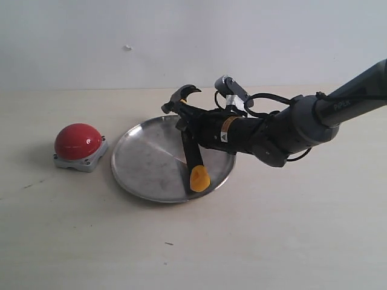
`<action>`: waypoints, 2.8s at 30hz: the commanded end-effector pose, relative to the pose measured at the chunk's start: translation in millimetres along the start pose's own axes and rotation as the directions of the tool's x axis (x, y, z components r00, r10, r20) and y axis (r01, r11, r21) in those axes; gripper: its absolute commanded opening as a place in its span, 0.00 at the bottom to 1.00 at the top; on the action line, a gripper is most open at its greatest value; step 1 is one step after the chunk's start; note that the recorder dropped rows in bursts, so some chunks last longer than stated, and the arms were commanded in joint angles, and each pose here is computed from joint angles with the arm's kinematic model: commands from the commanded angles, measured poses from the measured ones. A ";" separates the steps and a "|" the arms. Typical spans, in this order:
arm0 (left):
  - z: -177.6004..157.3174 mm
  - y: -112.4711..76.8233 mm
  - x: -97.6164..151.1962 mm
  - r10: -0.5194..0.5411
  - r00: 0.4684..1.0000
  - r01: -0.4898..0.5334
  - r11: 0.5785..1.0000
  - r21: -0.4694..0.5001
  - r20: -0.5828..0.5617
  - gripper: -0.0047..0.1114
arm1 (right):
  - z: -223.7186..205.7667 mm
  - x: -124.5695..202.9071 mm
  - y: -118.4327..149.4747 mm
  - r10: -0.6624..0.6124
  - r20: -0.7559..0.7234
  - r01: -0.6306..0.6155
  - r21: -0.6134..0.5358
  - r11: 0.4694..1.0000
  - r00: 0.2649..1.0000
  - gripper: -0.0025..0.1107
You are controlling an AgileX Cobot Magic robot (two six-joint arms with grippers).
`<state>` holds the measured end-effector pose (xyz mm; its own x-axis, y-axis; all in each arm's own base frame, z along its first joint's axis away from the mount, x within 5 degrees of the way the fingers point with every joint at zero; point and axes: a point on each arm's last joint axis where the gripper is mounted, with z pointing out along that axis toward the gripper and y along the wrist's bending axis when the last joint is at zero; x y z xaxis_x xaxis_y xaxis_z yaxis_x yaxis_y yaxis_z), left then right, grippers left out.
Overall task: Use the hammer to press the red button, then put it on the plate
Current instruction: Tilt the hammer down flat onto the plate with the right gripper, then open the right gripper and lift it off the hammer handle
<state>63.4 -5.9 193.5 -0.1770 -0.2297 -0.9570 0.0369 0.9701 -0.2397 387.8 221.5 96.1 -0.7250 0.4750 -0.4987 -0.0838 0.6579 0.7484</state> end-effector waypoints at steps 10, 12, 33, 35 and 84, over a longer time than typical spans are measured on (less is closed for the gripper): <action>-0.4 -0.6 -0.8 -0.014 1.000 0.014 1.000 0.009 0.011 0.04 | -2.1 -9.2 12.0 -0.061 0.038 0.063 -0.052 0.997 0.997 0.02; -0.4 -0.6 -0.8 -0.014 1.000 0.014 1.000 0.009 0.011 0.04 | -2.1 -8.7 11.7 -0.068 0.033 0.069 -0.048 0.996 0.997 0.02; -0.4 -0.6 -0.8 -0.014 1.000 0.014 1.000 0.009 0.011 0.04 | -2.4 -0.2 -0.5 -0.182 -0.078 0.187 0.070 0.980 0.980 0.02; -0.4 -0.6 -0.8 -0.014 1.000 0.014 1.000 0.009 0.011 0.04 | -2.4 -0.2 -0.5 -0.182 -0.078 0.187 0.070 0.980 0.980 0.02; -0.4 -0.6 -0.8 -0.014 1.000 0.014 1.000 0.009 0.011 0.04 | -135.9 -66.8 74.8 -0.636 -0.180 0.651 0.363 0.666 0.751 0.13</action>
<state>63.4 -5.9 193.5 -0.1770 -0.2297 -0.9570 0.0369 0.9701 -0.2397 351.9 170.1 235.5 -0.6173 -0.1185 -0.7777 -0.2710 0.9601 0.0688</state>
